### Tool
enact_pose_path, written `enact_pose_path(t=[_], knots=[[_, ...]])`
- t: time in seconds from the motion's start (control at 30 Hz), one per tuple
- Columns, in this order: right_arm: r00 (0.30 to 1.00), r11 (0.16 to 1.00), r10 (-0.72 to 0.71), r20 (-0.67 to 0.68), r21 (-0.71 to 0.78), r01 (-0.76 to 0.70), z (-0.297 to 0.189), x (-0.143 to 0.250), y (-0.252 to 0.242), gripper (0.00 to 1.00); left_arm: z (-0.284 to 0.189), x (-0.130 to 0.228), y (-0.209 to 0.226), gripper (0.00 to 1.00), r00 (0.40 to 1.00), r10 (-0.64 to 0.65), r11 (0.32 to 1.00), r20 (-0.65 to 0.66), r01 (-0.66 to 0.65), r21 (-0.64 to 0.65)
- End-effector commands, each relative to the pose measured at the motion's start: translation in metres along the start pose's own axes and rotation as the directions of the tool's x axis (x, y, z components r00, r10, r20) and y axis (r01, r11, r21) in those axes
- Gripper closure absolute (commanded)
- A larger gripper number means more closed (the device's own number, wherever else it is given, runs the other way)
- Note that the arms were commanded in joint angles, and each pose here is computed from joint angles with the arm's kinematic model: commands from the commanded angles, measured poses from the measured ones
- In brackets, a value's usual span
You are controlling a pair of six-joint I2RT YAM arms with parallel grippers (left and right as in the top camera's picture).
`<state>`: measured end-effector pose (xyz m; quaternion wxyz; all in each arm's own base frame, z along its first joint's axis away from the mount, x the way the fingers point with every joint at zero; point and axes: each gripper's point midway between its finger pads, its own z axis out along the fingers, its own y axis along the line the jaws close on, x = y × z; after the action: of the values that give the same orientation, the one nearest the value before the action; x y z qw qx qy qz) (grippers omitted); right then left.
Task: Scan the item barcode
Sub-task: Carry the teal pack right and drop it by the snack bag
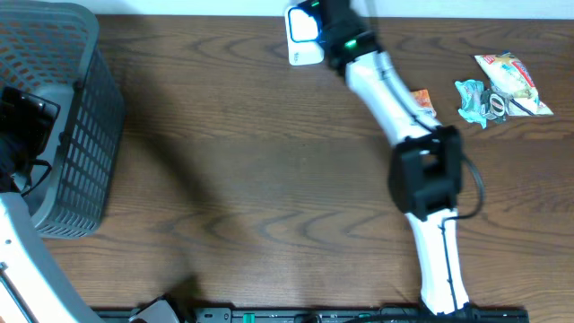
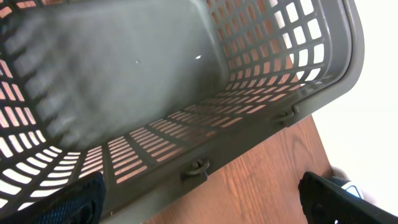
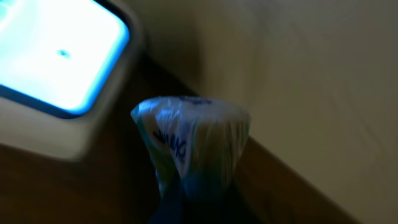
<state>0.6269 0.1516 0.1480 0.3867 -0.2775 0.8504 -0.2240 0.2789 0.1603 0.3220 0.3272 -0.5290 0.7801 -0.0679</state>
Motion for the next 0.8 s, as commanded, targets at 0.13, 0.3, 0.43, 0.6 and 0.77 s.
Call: enact_pose_path(t=[0.13,0.3,0.43,0.6,0.77], knots=[[0.92,0.967,0.254,-0.299,0.101,-0.234,-0.019,0.114,-0.117,0.99,-0.005,-0.003,-0.001,0.02,1.0,-0.009,1.0,0.019,0.009,0.005],[0.82,0.96,0.278,-0.5,0.116,-0.255,-0.023,0.199,-0.147,0.99,-0.005,-0.003,-0.001,0.03,1.0,-0.009,1.0,0.019,0.009,0.005],[0.74,0.926,0.371,-0.561,0.164,-0.34,-0.026,0.241,-0.164,0.91,-0.005,-0.003,-0.001,0.02,1.0,-0.009,1.0,0.019,0.009,0.005],[0.654,0.887,0.45,-0.608,0.222,-0.405,-0.032,0.281,-0.179,0.43,-0.005,-0.003,-0.001,0.02,1.0,-0.009,1.0,0.019,0.009,0.005],[0.605,0.863,0.485,-0.631,0.235,-0.447,-0.033,0.3,-0.179,0.12,-0.005,-0.003,-0.001,0.02,1.0,-0.009,1.0,0.019,0.009,0.005]])
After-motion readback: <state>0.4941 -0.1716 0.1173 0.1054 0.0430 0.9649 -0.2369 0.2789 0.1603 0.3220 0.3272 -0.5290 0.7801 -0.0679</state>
